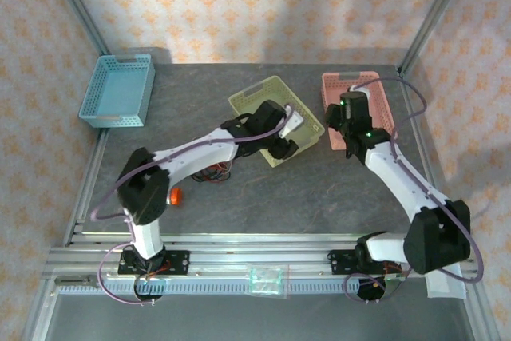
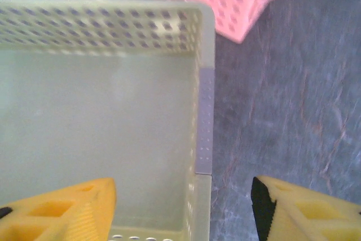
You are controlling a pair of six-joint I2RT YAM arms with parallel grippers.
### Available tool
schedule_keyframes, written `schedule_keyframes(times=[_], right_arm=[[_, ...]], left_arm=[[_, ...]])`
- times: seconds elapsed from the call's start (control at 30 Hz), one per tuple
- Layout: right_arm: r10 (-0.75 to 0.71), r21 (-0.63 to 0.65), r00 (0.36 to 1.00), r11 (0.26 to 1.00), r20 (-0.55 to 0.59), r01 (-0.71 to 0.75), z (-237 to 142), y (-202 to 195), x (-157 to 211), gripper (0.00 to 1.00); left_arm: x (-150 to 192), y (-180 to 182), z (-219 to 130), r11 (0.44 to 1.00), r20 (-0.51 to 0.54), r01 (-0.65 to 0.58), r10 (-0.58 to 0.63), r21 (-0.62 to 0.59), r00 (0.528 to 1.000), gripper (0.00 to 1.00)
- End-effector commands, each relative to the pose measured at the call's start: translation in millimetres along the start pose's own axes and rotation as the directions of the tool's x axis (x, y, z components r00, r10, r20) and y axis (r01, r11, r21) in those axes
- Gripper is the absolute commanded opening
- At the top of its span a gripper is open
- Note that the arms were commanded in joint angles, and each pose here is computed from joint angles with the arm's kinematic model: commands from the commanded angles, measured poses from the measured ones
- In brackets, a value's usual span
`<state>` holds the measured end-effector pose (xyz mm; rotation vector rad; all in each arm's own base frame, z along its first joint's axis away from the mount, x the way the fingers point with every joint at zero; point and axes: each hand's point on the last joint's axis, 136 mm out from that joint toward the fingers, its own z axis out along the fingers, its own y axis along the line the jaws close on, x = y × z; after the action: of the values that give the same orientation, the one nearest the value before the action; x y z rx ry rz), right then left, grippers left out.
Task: Untangle the cables
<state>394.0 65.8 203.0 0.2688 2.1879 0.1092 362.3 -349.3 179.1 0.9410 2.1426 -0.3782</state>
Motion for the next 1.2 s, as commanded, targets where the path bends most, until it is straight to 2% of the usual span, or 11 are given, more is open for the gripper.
schedule_keyframes(times=[0.0, 0.1, 0.17, 0.3, 0.5, 0.6, 0.67, 0.93, 1.1, 1.17], right_arm=[[-0.124, -0.082, 0.991, 0.989, -0.046, 0.12, 13, 23, -4, 0.59], [-0.206, -0.11, 0.971, 0.975, -0.121, 0.193, 36, 35, 6, 0.6], [-0.257, -0.115, 0.951, 0.964, -0.171, 0.24, 53, 42, 14, 0.59], [-0.321, -0.123, 0.916, 0.946, -0.242, 0.299, 88, 59, 18, 0.57], [-0.371, -0.137, 0.875, 0.928, -0.311, 0.345, 134, 78, 18, 0.57], [-0.379, -0.122, 0.867, 0.925, -0.323, 0.359, 151, 82, 14, 0.56], [-0.388, -0.131, 0.859, 0.922, -0.335, 0.365, 159, 86, 14, 0.55], [-0.41, -0.178, 0.819, 0.912, -0.401, 0.369, 175, 93, 31, 0.48], [-0.416, -0.174, 0.815, 0.909, -0.403, 0.379, 174, 92, 32, 0.31], [-0.416, -0.175, 0.817, 0.909, -0.398, 0.378, 171, 93, 31, 0.29]], left_arm=[[-42, 38, -53, 0.977, 0.243, 0.193, -0.165, -0.094, 0.956, 0.71], [-38, 74, -84, 0.924, 0.361, 0.371, -0.315, -0.094, 0.877, 0.74], [-26, 100, -101, 0.867, 0.42, 0.493, -0.422, -0.071, 0.803, 0.76], [9, 153, -129, 0.721, 0.502, 0.693, -0.597, -0.006, 0.626, 0.8], [65, 210, -156, 0.499, 0.551, 0.866, -0.733, 0.036, 0.399, 0.81], [80, 221, -165, 0.449, 0.563, 0.889, -0.758, 0.087, 0.328, 0.81], [85, 225, -169, 0.434, 0.573, 0.896, -0.76, 0.095, 0.307, 0.81], [85, 225, -169, 0.44, 0.556, 0.891, -0.771, 0.111, 0.311, 0.81], [82, 224, -162, 0.442, 0.538, 0.886, -0.785, 0.142, 0.306, 0.8], [81, 224, -161, 0.441, 0.534, 0.885, -0.789, 0.148, 0.304, 0.8]])
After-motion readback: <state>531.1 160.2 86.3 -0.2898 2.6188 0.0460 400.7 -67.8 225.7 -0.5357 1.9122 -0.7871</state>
